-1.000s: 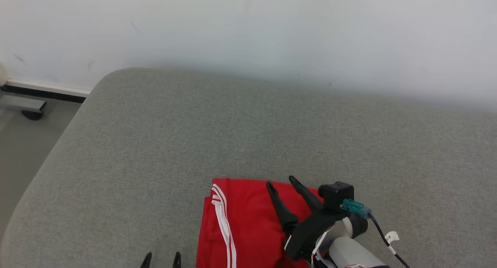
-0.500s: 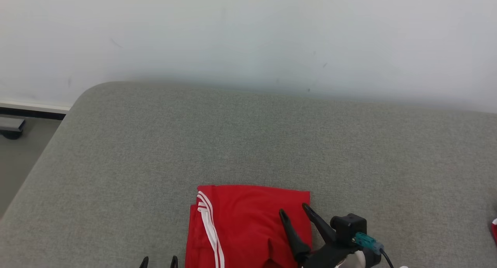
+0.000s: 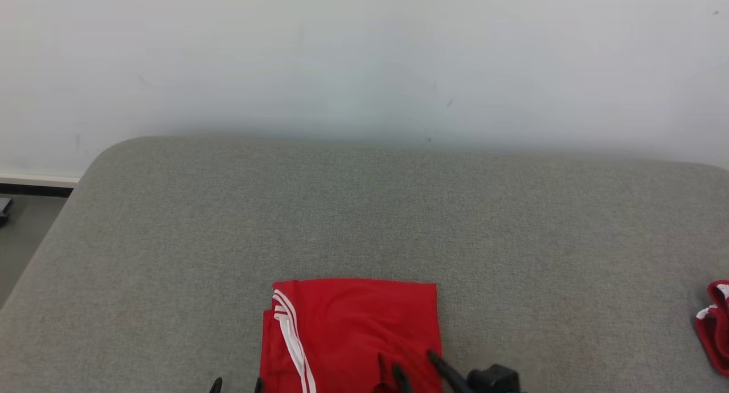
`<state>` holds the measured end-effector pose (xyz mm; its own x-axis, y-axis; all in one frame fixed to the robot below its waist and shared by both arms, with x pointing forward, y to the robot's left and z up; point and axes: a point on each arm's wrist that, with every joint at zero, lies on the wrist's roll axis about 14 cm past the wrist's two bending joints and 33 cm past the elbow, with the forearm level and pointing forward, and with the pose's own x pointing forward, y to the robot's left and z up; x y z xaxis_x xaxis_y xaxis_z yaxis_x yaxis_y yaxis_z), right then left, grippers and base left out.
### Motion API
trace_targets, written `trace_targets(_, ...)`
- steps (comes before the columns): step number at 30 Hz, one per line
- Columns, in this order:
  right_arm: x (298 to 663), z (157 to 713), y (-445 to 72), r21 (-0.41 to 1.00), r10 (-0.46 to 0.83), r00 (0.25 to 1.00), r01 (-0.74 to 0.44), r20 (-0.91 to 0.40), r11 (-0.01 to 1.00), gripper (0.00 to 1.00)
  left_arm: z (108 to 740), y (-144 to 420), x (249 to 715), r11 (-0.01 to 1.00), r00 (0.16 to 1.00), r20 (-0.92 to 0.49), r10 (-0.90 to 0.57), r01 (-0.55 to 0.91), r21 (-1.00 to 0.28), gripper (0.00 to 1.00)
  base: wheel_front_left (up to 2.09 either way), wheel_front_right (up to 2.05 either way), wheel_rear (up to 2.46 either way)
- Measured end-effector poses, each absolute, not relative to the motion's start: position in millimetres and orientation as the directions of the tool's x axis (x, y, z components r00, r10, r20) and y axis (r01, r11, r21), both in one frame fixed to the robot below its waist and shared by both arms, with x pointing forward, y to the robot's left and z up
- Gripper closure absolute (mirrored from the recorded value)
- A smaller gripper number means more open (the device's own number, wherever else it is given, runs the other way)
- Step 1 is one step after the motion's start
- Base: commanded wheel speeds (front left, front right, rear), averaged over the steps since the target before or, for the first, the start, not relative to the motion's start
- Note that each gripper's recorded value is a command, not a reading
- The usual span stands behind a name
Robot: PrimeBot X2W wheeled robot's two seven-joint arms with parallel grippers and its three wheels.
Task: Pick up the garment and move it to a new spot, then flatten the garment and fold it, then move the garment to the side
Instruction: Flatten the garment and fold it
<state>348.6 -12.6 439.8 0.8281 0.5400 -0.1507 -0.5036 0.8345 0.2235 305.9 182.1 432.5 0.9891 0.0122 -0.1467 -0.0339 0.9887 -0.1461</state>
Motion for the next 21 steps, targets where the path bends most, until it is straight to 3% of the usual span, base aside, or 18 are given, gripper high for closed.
trace_targets(8,302,430,33,0.282,0.707,0.678,-0.651,-0.203,0.705,0.0,432,185,302,0.988,0.989,-0.148,0.022,-0.044,-0.15,0.0,0.0,0.0,0.0)
trace_targets(21,294,403,49,0.285,0.749,0.57,-0.696,-0.339,0.659,0.0,423,196,291,0.984,0.982,-0.177,0.065,-0.093,-0.154,0.0,0.0,0.0,0.0)
